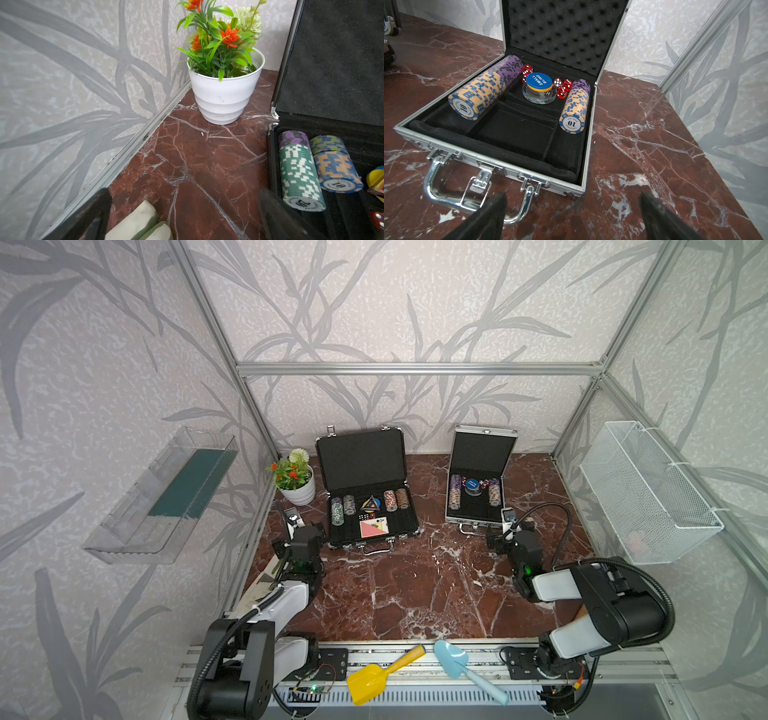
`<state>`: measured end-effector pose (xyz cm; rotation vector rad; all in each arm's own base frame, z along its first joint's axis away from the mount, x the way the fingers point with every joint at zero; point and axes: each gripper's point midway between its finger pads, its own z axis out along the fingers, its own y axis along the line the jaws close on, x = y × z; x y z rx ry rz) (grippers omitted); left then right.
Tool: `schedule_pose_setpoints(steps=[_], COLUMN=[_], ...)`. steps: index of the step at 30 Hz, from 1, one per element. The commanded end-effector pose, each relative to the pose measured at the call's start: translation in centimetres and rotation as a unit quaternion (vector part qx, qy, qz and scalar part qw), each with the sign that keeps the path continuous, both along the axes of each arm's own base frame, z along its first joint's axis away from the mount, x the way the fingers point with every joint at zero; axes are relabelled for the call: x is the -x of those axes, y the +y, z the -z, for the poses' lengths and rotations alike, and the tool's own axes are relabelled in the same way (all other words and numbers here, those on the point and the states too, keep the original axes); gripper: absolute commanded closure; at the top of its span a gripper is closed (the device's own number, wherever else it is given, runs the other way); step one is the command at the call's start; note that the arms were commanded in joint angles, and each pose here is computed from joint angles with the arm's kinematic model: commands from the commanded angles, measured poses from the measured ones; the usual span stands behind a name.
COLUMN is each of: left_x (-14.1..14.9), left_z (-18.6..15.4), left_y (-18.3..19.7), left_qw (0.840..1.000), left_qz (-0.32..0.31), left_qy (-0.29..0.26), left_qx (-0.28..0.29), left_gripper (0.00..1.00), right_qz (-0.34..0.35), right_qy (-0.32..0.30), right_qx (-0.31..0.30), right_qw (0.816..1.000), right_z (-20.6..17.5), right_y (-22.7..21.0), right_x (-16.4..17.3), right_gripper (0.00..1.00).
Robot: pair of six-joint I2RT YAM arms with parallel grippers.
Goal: Open the poker set cases
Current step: Reset both arms
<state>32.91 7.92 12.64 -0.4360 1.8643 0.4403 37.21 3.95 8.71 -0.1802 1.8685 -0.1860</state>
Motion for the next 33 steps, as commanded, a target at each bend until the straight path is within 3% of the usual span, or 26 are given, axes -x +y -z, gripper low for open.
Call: schedule_pose_setpoints(steps=[1,8,25,33], left_x=[-0.7,-2.0,-3.1,-5.0], left_z=[-0.7,-0.1,-0.6,1.4], left_y=[-0.4,-0.8,-3.0,-4.3], left_qw=[0.999,0.999,0.992,0.987], left_qz=[0.026,0.049,0.117,0.156], left_qy=[-0.036,-0.011,-0.033,-0.01], left_qx=[-0.004,0.0,0.024,0.032], left_gripper=[0.0,0.01,0.01,0.01], right_qz=[-0.011,-0.019,-0.023,-0.023], right_qy=[-0.041,-0.029,-0.003,-0.003], right_qx=[-0.037,-0.038,-0.051,-0.051], right_qw=[0.998,0.999,0.998,0.998], right_z=[-1.7,-1.1,-0.8,-0.8], right_y=[-0.1,0.1,0.0,-0.1], right_x=[-1.0,-1.4,-2.4,-2.4], right_gripper=[0.01,0.01,0.01,0.01])
